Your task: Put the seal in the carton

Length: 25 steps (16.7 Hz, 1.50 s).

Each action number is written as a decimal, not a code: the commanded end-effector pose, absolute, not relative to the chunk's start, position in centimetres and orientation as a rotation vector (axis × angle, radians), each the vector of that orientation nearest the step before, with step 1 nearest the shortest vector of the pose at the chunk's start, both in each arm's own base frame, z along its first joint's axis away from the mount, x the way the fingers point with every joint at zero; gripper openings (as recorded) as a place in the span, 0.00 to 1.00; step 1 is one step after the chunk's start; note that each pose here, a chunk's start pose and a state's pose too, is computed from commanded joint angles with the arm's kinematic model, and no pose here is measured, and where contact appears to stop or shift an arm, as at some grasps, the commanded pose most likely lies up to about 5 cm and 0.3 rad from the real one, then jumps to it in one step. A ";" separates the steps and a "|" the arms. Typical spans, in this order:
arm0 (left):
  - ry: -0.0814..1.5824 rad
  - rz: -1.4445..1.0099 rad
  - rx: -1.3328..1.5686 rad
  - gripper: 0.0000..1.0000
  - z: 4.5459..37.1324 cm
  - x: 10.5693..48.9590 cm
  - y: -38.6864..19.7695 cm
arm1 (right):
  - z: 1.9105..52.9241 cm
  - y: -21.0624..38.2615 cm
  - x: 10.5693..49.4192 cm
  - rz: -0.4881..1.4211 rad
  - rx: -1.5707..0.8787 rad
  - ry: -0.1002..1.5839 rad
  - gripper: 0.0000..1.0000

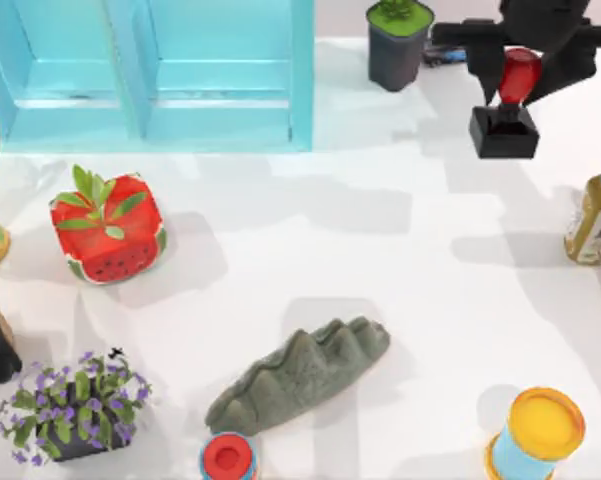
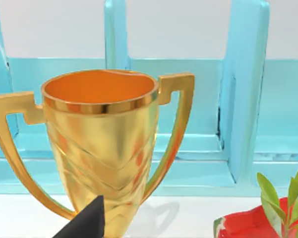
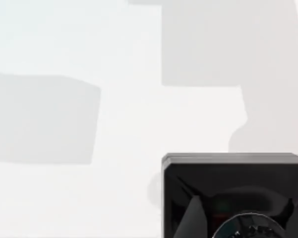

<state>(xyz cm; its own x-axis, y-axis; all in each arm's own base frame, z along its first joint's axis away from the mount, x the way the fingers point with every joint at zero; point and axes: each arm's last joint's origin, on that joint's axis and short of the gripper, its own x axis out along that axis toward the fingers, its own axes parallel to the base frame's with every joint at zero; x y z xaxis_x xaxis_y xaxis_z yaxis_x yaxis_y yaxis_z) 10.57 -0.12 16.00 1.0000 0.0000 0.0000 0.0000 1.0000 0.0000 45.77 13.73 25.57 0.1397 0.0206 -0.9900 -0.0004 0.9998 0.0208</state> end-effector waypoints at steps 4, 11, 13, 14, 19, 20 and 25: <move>0.000 0.000 0.000 1.00 16.0 10.6 -0.1 | 25.0 13.9 45.6 -0.007 0.006 1.471 0.00; 0.000 0.000 0.000 1.00 16.0 10.6 -0.1 | 29.6 8.7 44.7 -0.036 0.071 1.388 0.00; 0.000 0.000 0.000 1.00 16.0 10.6 -0.1 | 32.5 4.2 43.1 -0.051 0.090 1.348 0.00; 0.000 0.000 0.000 1.00 16.0 10.6 -0.1 | 33.7 1.7 41.9 -0.058 0.089 1.339 0.00; 0.000 0.000 0.000 1.00 16.0 10.6 -0.1 | 33.0 -9.6 35.6 -0.032 0.029 1.476 0.00; 0.000 0.000 0.000 1.00 16.0 10.6 -0.1 | 32.0 -11.2 34.6 -0.018 0.028 1.517 0.00; 0.000 0.000 0.000 1.00 16.0 10.6 -0.1 | 29.2 -15.2 32.1 0.011 0.029 1.611 0.00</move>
<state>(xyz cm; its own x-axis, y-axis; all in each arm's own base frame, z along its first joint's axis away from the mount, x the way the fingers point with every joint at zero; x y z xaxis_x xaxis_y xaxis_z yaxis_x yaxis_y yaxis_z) 10.57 -0.12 16.00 1.0000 0.0000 0.0000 0.0000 1.0000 0.0000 32.08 -15.23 29.24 -0.0400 0.0251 -0.9989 0.0117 0.9996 0.0247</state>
